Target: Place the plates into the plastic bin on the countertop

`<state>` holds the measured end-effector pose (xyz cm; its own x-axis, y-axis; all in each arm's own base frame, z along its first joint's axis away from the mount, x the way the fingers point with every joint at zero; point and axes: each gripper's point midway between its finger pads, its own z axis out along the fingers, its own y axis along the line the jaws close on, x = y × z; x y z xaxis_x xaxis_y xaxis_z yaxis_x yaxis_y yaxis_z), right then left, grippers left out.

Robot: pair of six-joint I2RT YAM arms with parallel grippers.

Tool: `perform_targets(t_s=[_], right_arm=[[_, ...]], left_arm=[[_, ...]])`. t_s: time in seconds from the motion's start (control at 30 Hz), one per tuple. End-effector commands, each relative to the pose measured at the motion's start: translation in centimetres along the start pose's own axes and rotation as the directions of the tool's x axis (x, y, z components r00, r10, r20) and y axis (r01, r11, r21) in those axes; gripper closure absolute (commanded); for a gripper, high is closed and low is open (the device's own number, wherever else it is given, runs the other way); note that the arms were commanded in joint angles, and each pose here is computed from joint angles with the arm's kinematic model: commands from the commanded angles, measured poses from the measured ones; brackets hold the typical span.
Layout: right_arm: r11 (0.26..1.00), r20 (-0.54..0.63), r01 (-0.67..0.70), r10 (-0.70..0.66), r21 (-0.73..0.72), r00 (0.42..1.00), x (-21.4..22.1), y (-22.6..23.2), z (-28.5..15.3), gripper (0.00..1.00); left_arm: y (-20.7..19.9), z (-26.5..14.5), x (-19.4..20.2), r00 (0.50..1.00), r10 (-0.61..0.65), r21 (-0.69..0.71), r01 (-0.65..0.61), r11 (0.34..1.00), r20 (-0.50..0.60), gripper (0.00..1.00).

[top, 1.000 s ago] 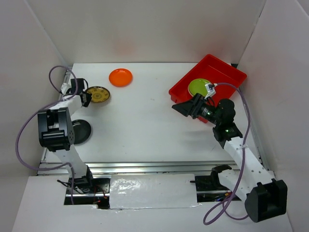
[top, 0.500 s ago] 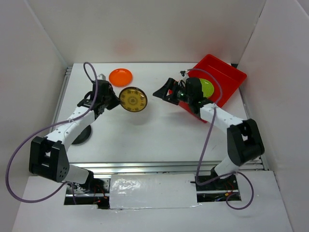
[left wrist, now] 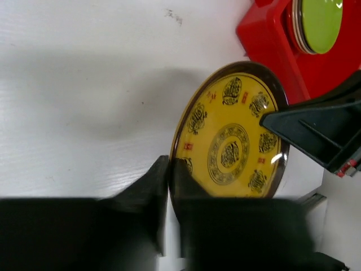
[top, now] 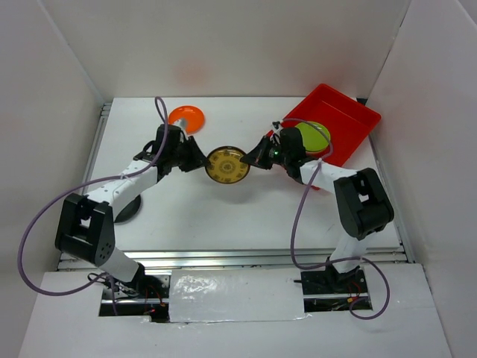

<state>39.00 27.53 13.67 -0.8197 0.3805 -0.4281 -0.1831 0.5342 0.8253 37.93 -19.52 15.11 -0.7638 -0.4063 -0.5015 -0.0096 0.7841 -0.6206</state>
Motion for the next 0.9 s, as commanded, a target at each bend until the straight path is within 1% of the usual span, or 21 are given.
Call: perform_targets(t_s=[0.0,0.03,0.07,0.1,0.13,0.2,0.23,0.27,0.3,0.33,0.37,0.4,0.43,0.47,0.53,0.57,0.67,0.77,0.8,0.83,0.87], right_arm=[[1.000,0.120,0.025,-0.026,0.013,0.992,-2.7,1.3,-1.5,1.00],[0.999,0.166,0.013,-0.019,0.041,0.986,-4.0,1.3,-2.2,1.00],[0.994,0.227,-0.028,0.002,0.110,0.974,-5.2,-0.1,-2.9,1.00],[0.991,0.273,-0.056,0.019,0.126,0.962,-6.4,-0.6,-3.7,1.00],[0.986,0.344,-0.099,0.047,0.134,0.938,-8.7,-1.4,-5.4,1.00],[0.968,0.453,-0.176,0.077,0.182,0.888,-11.6,-3.4,-7.5,1.00],[0.952,0.521,-0.221,0.081,0.212,0.849,-13.7,-4.7,-9.5,1.00],[0.938,0.566,-0.254,0.079,0.236,0.821,-14.8,-5.7,-10.6,1.00],[0.911,0.634,-0.303,0.061,0.280,0.771,-16.4,-7.2,-12.2,1.00],[0.881,0.668,-0.355,0.061,0.313,0.741,-17.8,-8.9,-13.9,1.00],[0.852,0.711,-0.391,0.032,0.348,0.702,-19.1,-10.1,-15.3,1.00],[0.825,0.711,-0.422,0.035,0.377,0.703,-19.2,-11.7,-15.3,1.00],[0.806,0.745,-0.451,0.020,0.383,0.667,-21.1,-13.1,-17.3,1.00],[0.798,0.749,-0.460,0.017,0.389,0.662,-21.8,-13.8,-17.8,1.00],[0.784,0.753,-0.477,0.019,0.397,0.658,-23.3,-16.0,-18.4,1.00],[0.778,0.736,-0.477,0.026,0.410,0.677,-23.2,-17.4,-17.9,1.00],[0.772,0.740,-0.476,0.012,0.421,0.673,-24.8,-18.4,-18.6,1.00],[0.753,0.732,-0.493,0.023,0.435,0.681,-25.2,-20.1,-18.3,0.92],[0.750,0.731,-0.497,0.025,0.438,0.682,-25.4,-20.1,-18.4,0.90],[0.762,0.718,-0.487,0.041,0.427,0.694,-25.2,-19.8,-18.0,0.88],[0.772,0.720,-0.478,0.038,0.419,0.693,-25.4,-19.3,-18.2,0.85]], left_arm=[[-0.6,0.3,-2.3,0.997,0.007,-0.018,-0.006,1.000,0.083,0.49],[0.1,0.2,-2.7,0.994,-0.001,-0.058,0.007,0.998,0.106,0.26],[0.7,0.1,-3.1,0.991,-0.014,-0.094,0.027,0.995,0.130,0.03],[1.6,0.0,-3.7,0.986,-0.022,-0.134,0.045,0.990,0.167,0.01],[1.7,0.1,-3.9,0.984,-0.026,-0.134,0.050,0.990,0.174,0.01],[3.4,0.1,-5.2,0.973,-0.031,-0.197,0.077,0.977,0.228,0.01],[3.5,0.1,-5.9,0.970,-0.025,-0.215,0.078,0.974,0.240,0.01],[4.1,0.1,-6.5,0.967,-0.023,-0.246,0.087,0.965,0.253,0.01],[5.5,0.5,-7.0,0.966,-0.020,-0.294,0.098,0.951,0.259,0.01],[6.3,0.3,-8.0,0.959,-0.016,-0.342,0.116,0.933,0.282,0.01],[8.0,0.7,-8.5,0.957,-0.036,-0.380,0.149,0.913,0.288,0.01],[9.0,0.8,-9.0,0.952,-0.051,-0.398,0.174,0.901,0.300,0.01],[9.9,1.5,-9.2,0.952,-0.076,-0.399,0.195,0.896,0.296,0.01],[11.1,1.6,-9.9,0.943,-0.112,-0.391,0.236,0.890,0.314,0.01],[12.2,2.9,-10.4,0.937,-0.174,-0.344,0.277,0.897,0.304,0.01],[12.2,3.5,-10.5,0.939,-0.182,-0.329,0.278,0.902,0.293,0.01],[11.7,5.0,-10.3,0.956,-0.166,-0.310,0.239,0.920,0.242,0.01],[11.8,5.4,-9.9,0.963,-0.139,-0.322,0.211,0.923,0.233,0.01],[12.2,5.4,-9.4,0.964,-0.142,-0.328,0.212,0.921,0.225,0.01],[12.2,5.2,-9.5,0.963,-0.141,-0.323,0.213,0.922,0.231,0.01],[12.4,5.2,-9.5,0.962,-0.146,-0.316,0.216,0.924,0.231,0.01]])
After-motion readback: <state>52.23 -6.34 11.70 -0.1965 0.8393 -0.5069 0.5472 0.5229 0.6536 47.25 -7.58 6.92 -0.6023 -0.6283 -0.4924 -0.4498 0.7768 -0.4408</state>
